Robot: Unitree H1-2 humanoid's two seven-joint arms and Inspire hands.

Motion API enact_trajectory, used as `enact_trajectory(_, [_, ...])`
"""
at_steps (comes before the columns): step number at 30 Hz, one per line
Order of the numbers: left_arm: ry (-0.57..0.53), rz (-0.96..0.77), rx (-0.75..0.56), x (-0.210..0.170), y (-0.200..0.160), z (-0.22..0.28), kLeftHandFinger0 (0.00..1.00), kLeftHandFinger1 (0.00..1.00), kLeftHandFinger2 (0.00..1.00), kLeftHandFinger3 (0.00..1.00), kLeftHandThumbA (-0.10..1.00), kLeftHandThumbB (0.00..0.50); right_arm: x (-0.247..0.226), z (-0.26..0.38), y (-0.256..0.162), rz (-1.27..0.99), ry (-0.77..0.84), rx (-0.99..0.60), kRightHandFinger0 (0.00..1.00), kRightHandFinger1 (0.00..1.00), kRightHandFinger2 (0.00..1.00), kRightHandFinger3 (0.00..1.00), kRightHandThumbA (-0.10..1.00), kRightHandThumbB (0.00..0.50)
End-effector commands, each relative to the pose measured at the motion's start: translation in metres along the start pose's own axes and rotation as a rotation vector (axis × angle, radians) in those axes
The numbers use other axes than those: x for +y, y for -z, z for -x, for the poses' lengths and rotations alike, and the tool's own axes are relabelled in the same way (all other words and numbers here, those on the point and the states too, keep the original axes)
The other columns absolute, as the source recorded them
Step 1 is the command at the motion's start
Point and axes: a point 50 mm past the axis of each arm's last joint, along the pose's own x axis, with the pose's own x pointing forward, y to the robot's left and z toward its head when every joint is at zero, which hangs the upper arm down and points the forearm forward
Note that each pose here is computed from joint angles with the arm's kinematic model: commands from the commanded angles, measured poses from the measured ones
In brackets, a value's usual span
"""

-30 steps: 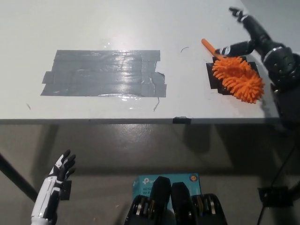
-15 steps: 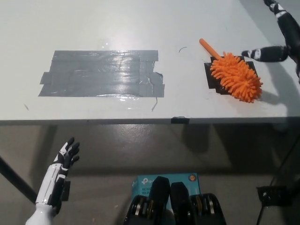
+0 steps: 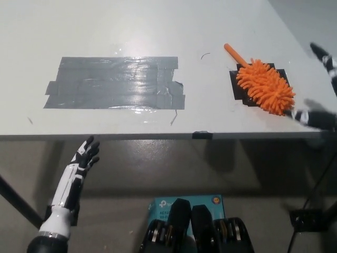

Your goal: A person hands an oraange duster to the robot and the robot grabs it with its right hand and places it on the black marked spot infron tof it on the desk

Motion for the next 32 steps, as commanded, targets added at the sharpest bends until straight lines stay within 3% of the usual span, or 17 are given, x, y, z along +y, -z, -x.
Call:
enact_trajectory(1, [0.055,-0.002,-0.113,-0.016,-0.02,-0.041,1.0,1.0,1.0,1.0,0.97,0.217,-0.008,0.107,-0.097,-0.174,0.015,-0.448,1.0,1.0,1.0,1.0,1.0,0.356])
enact_trajectory(5, [0.047,0.017,-0.106,-0.018,-0.015,-0.04,1.0,1.0,1.0,1.0,0.96,0.212,0.026,0.096,-0.068,-0.267,-0.01,-0.372,1.0,1.0,1.0,1.0,0.97,0.275])
enact_trajectory(8, [0.036,0.017,-0.106,-0.021,-0.011,-0.032,1.0,1.0,1.0,1.0,0.94,0.177,0.058,0.083,-0.033,-0.344,0.005,-0.247,1.0,1.0,1.0,1.0,0.92,0.213])
enact_trajectory(10, [0.032,0.016,-0.108,-0.021,-0.01,-0.031,1.0,1.0,1.0,1.0,0.95,0.169,0.07,0.077,-0.023,-0.413,0.017,-0.204,1.0,1.0,1.0,1.0,0.91,0.217])
enact_trajectory(12, [0.002,0.033,-0.09,-0.024,-0.004,-0.022,1.0,1.0,1.0,1.0,0.94,0.17,0.1,0.074,-0.009,-0.592,-0.003,-0.104,1.0,1.0,1.0,1.0,0.97,0.214])
enact_trajectory(14, [-0.012,0.035,-0.091,-0.026,-0.002,-0.019,1.0,1.0,1.0,1.0,0.95,0.152,0.118,0.072,-0.007,-0.631,-0.014,-0.08,1.0,1.0,1.0,1.0,1.0,0.211])
enact_trajectory(16, [-0.031,0.041,-0.093,-0.031,-0.001,-0.019,1.0,1.0,1.0,1.0,0.96,0.154,0.139,0.063,-0.006,-0.683,-0.036,-0.059,1.0,1.0,1.0,1.0,1.0,0.172])
enact_trajectory(22, [-0.038,0.052,-0.07,-0.045,0.011,-0.004,1.0,1.0,1.0,1.0,0.97,0.144,0.179,0.065,0.0,-0.753,-0.057,0.025,1.0,1.0,1.0,1.0,0.96,0.15])
enact_trajectory(32, [-0.016,0.04,-0.015,-0.042,0.032,0.022,1.0,1.0,1.0,1.0,0.93,0.154,0.191,0.086,0.023,-0.745,-0.056,0.089,1.0,1.0,1.0,1.0,0.9,0.135])
